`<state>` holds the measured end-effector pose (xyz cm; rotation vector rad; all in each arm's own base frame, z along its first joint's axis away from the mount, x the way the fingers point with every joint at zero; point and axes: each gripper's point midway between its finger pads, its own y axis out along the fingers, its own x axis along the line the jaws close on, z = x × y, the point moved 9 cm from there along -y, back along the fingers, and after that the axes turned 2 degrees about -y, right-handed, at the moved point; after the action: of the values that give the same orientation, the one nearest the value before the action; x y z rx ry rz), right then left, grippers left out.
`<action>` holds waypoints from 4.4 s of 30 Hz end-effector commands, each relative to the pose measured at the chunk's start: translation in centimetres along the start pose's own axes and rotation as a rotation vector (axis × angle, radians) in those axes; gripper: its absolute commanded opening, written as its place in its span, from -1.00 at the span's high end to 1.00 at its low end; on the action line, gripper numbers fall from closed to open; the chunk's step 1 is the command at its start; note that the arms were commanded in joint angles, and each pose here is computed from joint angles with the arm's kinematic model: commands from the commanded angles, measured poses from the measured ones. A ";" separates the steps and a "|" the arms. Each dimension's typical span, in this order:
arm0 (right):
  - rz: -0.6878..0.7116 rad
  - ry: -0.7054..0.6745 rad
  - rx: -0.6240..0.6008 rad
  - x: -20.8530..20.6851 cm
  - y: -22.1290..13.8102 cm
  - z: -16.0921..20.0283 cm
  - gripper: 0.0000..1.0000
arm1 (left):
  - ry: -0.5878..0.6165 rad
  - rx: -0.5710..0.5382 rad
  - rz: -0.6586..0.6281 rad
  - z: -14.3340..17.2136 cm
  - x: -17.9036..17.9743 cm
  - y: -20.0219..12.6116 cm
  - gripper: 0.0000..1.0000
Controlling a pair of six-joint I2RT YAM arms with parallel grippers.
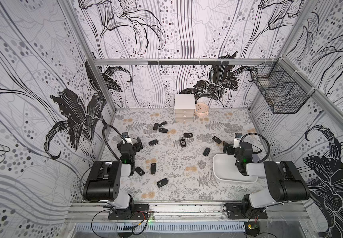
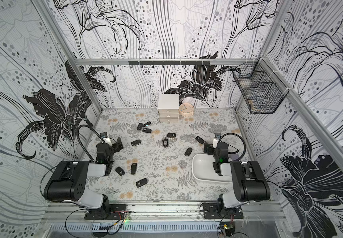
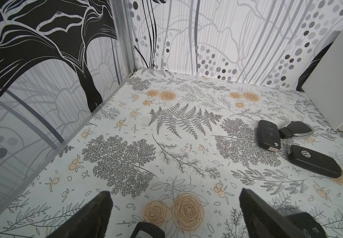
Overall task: Place the car key into the storage box
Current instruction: Move the storage box to the center of the board.
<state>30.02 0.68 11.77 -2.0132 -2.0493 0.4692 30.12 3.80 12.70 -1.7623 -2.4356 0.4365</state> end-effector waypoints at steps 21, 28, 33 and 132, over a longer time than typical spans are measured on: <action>-0.008 -0.011 -0.015 0.0 0.2 -0.7 -1.00 | 0.000 -0.052 0.007 -0.8 0.0 0.0 -0.99; -0.005 -0.009 -0.011 0.0 0.1 -1.2 -1.00 | 0.002 -0.059 -0.005 -1.5 0.1 -0.3 -0.99; 0.073 0.027 0.084 -0.9 -1.1 -4.0 -1.00 | -0.012 0.012 -0.107 -5.5 0.4 -1.3 -0.99; -0.213 0.077 0.635 22.7 -9.4 -7.6 -0.59 | -0.354 0.601 0.149 -11.7 -7.6 -9.0 -0.99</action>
<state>24.20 25.11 21.40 -1.3877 -1.7748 0.8189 26.63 -3.19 26.70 -1.6565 -2.0300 1.4011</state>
